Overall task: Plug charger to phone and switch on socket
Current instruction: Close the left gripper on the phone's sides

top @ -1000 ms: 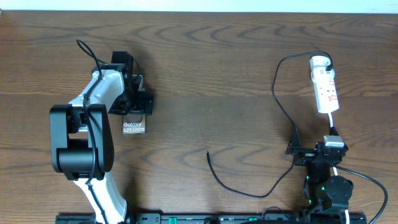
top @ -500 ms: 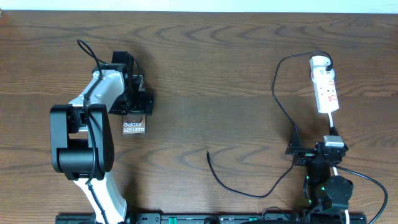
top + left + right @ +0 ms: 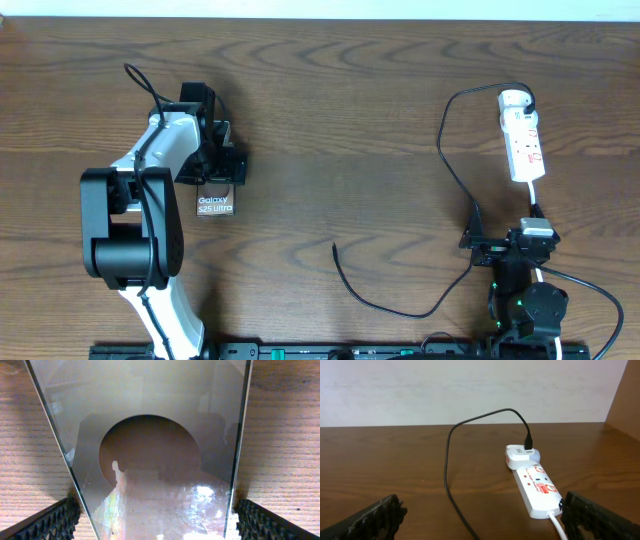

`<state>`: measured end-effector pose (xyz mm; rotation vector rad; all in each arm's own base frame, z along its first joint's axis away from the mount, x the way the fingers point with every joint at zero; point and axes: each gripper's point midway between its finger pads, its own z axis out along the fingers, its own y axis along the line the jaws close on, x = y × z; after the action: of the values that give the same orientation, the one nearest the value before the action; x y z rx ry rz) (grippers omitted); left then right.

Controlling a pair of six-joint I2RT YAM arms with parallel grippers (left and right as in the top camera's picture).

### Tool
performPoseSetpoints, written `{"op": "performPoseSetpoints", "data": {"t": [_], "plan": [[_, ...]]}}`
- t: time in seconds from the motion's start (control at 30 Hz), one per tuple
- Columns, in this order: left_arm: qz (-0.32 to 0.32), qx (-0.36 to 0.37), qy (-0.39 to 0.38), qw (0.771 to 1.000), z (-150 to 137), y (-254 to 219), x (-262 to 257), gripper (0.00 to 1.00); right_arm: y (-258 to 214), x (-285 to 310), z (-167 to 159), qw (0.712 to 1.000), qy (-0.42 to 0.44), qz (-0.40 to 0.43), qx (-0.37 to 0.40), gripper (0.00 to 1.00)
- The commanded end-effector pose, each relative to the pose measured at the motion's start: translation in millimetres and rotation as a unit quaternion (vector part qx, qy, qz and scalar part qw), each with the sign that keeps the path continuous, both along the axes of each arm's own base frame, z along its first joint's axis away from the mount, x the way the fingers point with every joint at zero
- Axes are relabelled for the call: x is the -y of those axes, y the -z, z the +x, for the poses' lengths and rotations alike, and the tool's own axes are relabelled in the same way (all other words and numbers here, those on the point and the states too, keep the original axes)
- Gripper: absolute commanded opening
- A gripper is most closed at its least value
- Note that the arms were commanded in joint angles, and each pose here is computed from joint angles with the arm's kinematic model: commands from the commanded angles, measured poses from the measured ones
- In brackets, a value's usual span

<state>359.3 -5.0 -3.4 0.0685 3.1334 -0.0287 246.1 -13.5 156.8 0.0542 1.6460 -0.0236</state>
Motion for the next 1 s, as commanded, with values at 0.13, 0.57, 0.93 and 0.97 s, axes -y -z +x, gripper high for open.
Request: {"op": "performPoseSetpoints", "data": {"t": [0.13,0.57,0.93,0.97], "plan": [[-0.015,-0.025,0.005,1.0,-12.7,15.1,4.0,0.95,0.4,2.6,-0.4,1.0,0.007,0.006,0.0,0.99],[-0.015,-0.025,0.005,1.0,-12.7,15.1,4.0,0.9,0.4,2.6,-0.4,1.0,0.007,0.006,0.0,0.99],[-0.015,-0.025,0.005,1.0,-12.7,15.1,4.0,0.88,0.4,2.6,-0.4,1.0,0.007,0.006,0.0,0.99],[-0.015,-0.025,0.005,1.0,-12.7,15.1,4.0,0.87,0.4,2.6,-0.4,1.0,0.007,0.006,0.0,0.99]]}}
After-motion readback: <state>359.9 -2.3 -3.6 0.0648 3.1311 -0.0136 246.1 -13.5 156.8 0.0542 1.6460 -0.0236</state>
